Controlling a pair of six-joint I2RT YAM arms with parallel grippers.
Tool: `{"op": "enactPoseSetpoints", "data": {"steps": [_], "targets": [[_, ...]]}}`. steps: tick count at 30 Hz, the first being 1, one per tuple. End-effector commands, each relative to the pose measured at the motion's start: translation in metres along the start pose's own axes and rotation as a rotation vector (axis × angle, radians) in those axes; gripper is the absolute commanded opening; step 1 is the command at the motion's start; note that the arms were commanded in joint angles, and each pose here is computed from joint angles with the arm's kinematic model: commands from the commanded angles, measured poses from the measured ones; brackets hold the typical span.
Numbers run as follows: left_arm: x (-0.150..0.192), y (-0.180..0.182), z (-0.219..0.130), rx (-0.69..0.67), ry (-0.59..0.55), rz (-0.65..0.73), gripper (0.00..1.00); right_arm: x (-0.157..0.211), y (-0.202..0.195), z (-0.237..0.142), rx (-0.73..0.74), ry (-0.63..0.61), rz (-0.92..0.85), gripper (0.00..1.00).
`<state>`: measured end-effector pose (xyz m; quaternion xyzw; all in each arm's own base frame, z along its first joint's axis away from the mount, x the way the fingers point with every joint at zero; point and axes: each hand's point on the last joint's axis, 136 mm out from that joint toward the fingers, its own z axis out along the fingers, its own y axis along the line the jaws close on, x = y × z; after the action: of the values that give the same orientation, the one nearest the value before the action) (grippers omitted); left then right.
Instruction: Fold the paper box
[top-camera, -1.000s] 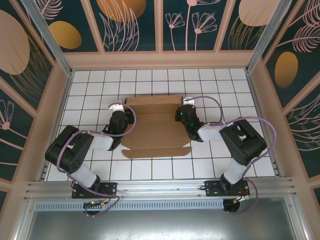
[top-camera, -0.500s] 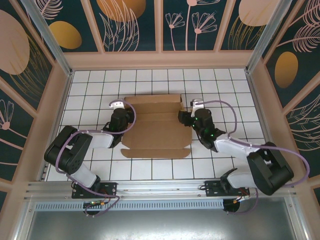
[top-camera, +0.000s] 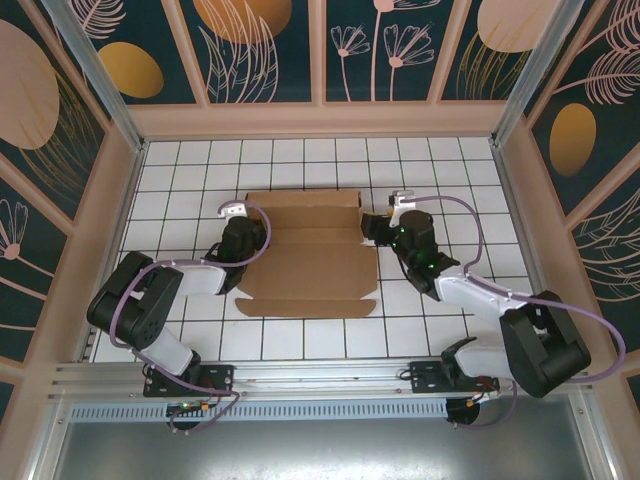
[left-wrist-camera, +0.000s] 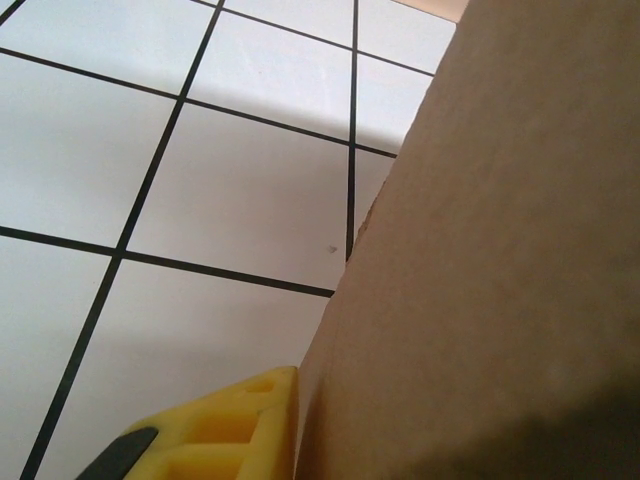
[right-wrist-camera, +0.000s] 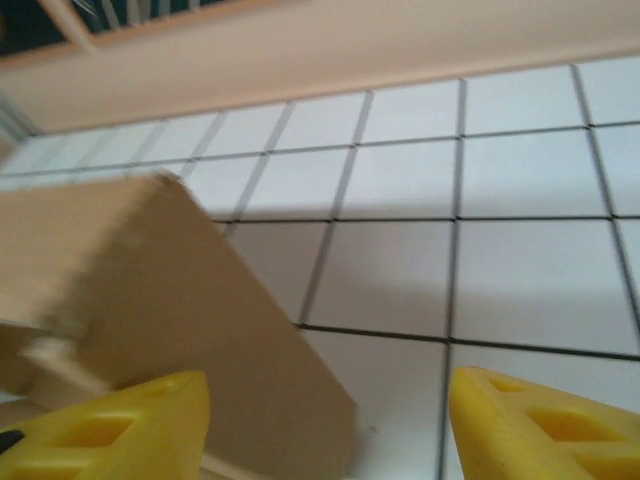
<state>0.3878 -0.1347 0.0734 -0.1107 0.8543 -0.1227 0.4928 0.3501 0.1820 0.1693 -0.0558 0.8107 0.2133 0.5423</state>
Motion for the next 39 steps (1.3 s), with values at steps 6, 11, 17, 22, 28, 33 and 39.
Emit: {"op": "enactPoseSetpoints", "data": {"steps": [6, 11, 17, 22, 28, 33, 39], "targets": [[0.012, 0.0, 0.0, -0.077, 0.058, 0.064, 0.21, -0.063, 0.047, -0.028, -0.256, -0.15, 0.089, 0.54], [0.015, -0.003, 0.003, -0.089, 0.07, 0.066, 0.21, -0.058, 0.024, 0.002, -0.107, -0.03, 0.164, 0.57], [0.016, -0.004, 0.002, -0.078, 0.074, 0.058, 0.21, -0.033, 0.007, 0.034, -0.017, 0.092, 0.208, 0.54], [0.018, -0.007, 0.002, -0.058, 0.084, 0.057, 0.22, -0.005, -0.011, 0.051, 0.048, 0.172, 0.224, 0.46], [-0.003, -0.02, -0.016, 0.013, 0.038, 0.009, 0.42, 0.013, -0.022, 0.054, 0.088, 0.217, 0.231, 0.39], [-0.025, -0.039, -0.042, 0.116, 0.014, -0.045, 0.5, 0.008, -0.024, 0.053, 0.102, 0.208, 0.228, 0.39], [-0.048, -0.039, -0.083, 0.182, -0.048, -0.103, 0.48, 0.001, -0.021, 0.051, 0.09, 0.191, 0.225, 0.4]]}}
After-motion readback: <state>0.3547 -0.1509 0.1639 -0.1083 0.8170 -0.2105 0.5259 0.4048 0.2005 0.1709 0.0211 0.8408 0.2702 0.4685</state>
